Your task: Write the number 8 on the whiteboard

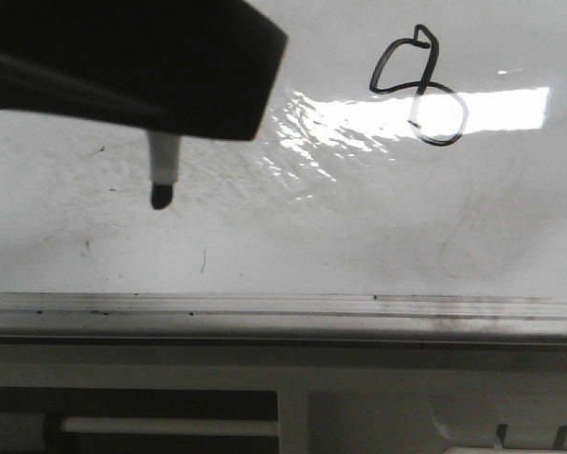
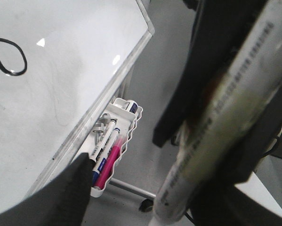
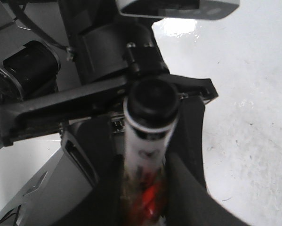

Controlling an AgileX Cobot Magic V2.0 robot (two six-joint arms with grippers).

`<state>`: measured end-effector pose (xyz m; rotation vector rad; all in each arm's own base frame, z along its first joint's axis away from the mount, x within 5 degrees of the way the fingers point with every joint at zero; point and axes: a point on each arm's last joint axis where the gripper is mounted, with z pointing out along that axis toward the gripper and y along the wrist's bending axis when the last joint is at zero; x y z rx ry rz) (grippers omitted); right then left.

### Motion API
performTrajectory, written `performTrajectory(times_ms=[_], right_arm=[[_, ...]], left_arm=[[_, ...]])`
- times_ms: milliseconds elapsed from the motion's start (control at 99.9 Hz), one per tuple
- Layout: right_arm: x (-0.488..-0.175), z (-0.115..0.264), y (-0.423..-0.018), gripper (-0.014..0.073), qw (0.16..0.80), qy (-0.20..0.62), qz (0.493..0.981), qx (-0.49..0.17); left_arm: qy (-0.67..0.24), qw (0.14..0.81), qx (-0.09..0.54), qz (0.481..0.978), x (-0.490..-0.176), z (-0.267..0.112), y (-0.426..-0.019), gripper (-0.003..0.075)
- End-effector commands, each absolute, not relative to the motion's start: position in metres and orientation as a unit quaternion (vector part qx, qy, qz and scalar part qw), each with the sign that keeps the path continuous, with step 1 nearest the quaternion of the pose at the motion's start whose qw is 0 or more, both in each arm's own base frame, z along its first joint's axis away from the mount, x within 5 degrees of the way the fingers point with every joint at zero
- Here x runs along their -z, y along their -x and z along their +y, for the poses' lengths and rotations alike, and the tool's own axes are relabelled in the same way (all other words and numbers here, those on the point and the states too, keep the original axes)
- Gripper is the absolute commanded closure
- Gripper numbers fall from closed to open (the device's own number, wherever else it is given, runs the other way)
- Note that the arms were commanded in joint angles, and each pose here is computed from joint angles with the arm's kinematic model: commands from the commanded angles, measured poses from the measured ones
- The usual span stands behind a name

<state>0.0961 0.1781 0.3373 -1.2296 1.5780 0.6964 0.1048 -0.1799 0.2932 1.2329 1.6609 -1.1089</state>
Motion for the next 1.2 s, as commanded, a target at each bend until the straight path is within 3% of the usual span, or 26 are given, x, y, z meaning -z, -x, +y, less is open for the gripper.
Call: performTrajectory(times_ms=[0,190,360,410,500,560,630,710,1011,1091,1191], right_arm=[[-0.355,0.179,-0.099,0.0659,0.527,0.482,0.635,-0.296],[-0.357,0.179,-0.100,0.0659,0.537,0.474,0.632,-0.295],[-0.359,0.179,-0.101,0.0650,0.543,0.459,0.635,-0.302],[-0.360,0.179,-0.102,0.0609,0.548,0.454,0.634,-0.302],[-0.361,0.178,-0.103,0.0414,0.555,0.448,0.633,-0.300],[-0.363,0.178,-0.104,0.0207,0.562,0.442,0.632,-0.299],[-0.365,0.175,-0.105,0.0045,0.569,0.436,0.631,-0.297],[-0.369,0.168,-0.105,-0.0029,0.578,0.427,0.630,-0.294],[-0.388,0.116,-0.103,0.0071,0.622,0.373,0.638,-0.256],[-0.396,0.102,-0.097,0.0209,0.645,0.353,0.632,-0.244],[-0.400,0.091,-0.090,0.0523,0.659,0.344,0.625,-0.239]], left_arm=[[-0.467,0.397,0.467,0.637,-0.309,-0.183,-0.104,0.0439],[-0.475,0.396,0.462,0.636,-0.308,-0.183,-0.103,0.0741],[-0.477,0.394,0.465,0.633,-0.308,-0.183,-0.102,0.0741],[-0.479,0.391,0.467,0.632,-0.308,-0.183,-0.102,0.0741],[-0.482,0.387,0.472,0.628,-0.308,-0.183,-0.100,0.0741],[-0.484,0.384,0.477,0.625,-0.309,-0.184,-0.099,0.0741],[-0.484,0.383,0.479,0.624,-0.309,-0.183,-0.098,0.0741],[-0.474,0.378,0.484,0.631,-0.305,-0.183,-0.098,0.0741],[-0.380,0.376,0.419,0.734,-0.270,-0.171,-0.113,0.0741],[-0.345,0.390,0.397,0.756,-0.268,-0.169,-0.120,0.0741],[-0.295,0.408,0.383,0.774,-0.269,-0.165,-0.128,0.0741]])
